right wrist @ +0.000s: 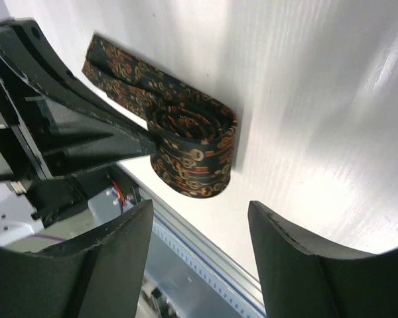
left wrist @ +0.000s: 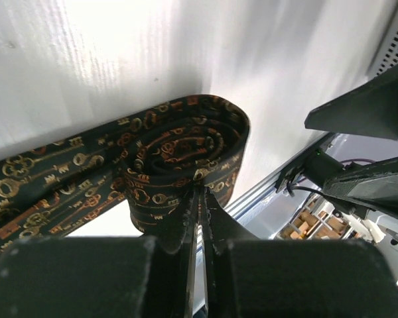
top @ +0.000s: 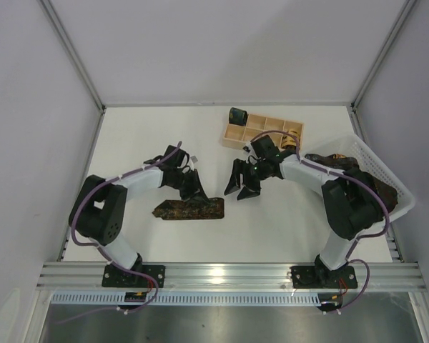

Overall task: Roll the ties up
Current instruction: Roll the tie

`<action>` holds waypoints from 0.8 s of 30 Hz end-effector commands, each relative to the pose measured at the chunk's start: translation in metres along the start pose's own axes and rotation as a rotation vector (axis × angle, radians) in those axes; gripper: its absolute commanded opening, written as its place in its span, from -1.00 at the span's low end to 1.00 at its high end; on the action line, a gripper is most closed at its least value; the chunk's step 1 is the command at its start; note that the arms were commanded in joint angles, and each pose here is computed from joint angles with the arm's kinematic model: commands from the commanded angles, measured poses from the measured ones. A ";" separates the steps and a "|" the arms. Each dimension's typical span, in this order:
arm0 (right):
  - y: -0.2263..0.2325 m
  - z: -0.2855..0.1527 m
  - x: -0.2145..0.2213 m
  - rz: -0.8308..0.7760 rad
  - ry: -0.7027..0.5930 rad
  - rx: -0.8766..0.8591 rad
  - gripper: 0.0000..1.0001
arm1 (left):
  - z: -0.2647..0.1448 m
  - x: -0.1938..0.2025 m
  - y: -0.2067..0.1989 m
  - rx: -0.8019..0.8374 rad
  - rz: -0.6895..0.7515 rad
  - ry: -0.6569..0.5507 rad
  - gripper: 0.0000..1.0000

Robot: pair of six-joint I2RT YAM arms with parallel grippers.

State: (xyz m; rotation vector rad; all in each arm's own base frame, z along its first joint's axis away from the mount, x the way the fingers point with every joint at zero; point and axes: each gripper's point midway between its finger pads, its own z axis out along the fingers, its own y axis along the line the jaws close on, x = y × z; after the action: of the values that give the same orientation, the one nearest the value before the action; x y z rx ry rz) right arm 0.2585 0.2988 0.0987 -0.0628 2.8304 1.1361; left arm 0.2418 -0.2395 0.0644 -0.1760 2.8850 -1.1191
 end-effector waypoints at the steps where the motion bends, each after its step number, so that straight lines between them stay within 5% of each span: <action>1: 0.006 0.009 0.010 -0.087 0.075 -0.137 0.32 | 0.001 -0.009 -0.006 0.004 0.045 -0.007 -0.84; 24: 0.013 0.066 0.023 -0.080 0.175 -0.250 0.25 | -0.002 -0.007 0.031 -0.077 0.024 -0.008 -0.84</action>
State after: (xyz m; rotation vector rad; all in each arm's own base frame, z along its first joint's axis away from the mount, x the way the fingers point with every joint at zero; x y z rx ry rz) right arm 0.2349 0.3394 0.0438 -0.2513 2.8546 1.4435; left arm 0.2444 -0.2217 0.0492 -0.1740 2.9244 -1.0435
